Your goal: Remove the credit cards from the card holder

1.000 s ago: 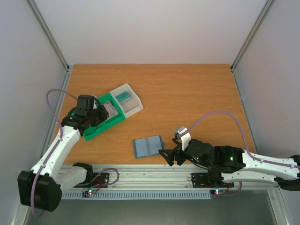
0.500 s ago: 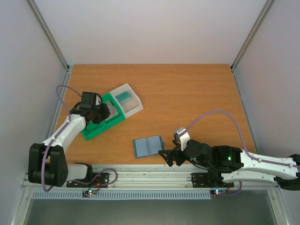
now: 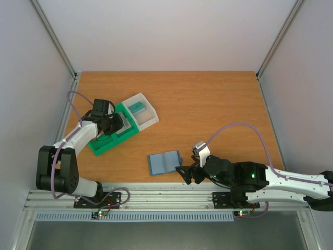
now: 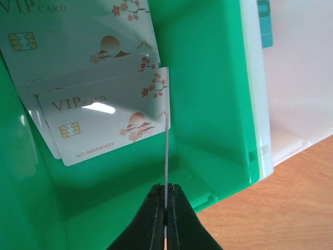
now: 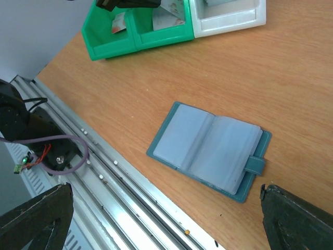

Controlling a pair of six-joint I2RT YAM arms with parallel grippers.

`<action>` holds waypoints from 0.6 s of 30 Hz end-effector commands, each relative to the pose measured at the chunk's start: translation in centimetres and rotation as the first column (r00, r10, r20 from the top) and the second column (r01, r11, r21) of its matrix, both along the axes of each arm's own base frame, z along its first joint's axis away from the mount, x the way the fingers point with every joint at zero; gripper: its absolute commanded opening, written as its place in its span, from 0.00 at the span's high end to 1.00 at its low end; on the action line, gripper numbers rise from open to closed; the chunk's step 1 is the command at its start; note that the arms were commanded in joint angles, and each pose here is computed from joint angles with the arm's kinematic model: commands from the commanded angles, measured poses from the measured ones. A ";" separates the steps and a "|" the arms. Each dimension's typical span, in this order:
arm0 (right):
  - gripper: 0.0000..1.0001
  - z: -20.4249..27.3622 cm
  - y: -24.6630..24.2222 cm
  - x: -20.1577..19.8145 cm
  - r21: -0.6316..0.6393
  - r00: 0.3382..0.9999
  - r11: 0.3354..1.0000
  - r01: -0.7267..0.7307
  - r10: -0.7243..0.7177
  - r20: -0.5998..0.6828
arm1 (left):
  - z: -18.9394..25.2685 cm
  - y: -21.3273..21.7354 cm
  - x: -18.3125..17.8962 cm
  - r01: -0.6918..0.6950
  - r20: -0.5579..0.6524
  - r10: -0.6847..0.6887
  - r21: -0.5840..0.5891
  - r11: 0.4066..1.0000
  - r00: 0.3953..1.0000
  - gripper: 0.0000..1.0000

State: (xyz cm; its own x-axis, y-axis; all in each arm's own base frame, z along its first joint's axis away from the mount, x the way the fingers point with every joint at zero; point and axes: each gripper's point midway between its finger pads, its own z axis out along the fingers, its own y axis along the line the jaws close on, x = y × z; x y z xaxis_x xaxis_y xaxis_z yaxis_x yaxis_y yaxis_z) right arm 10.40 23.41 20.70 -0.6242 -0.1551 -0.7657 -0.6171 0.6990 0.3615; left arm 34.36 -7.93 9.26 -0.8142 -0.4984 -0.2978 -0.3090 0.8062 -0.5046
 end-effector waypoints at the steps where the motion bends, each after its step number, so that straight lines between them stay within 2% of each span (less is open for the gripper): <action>1: 0.01 -0.2 0.1 0.2 -0.012 1.000 1.000 0.020 -0.020 0.001 | 0.8 0.1 1.9 0.016 0.059 -0.016 0.006 1.000 0.998 0.96; 7: 0.02 -0.6 0.2 0.3 -0.033 1.000 0.999 0.029 -0.029 -0.004 | 0.6 0.4 2.2 0.021 0.042 -0.023 0.037 0.999 0.999 0.94; 18: 0.02 0.1 0.0 0.4 -0.038 0.999 0.998 0.042 -0.042 -0.009 | 1.0 0.9 2.1 0.009 0.028 -0.011 0.069 0.998 1.000 0.78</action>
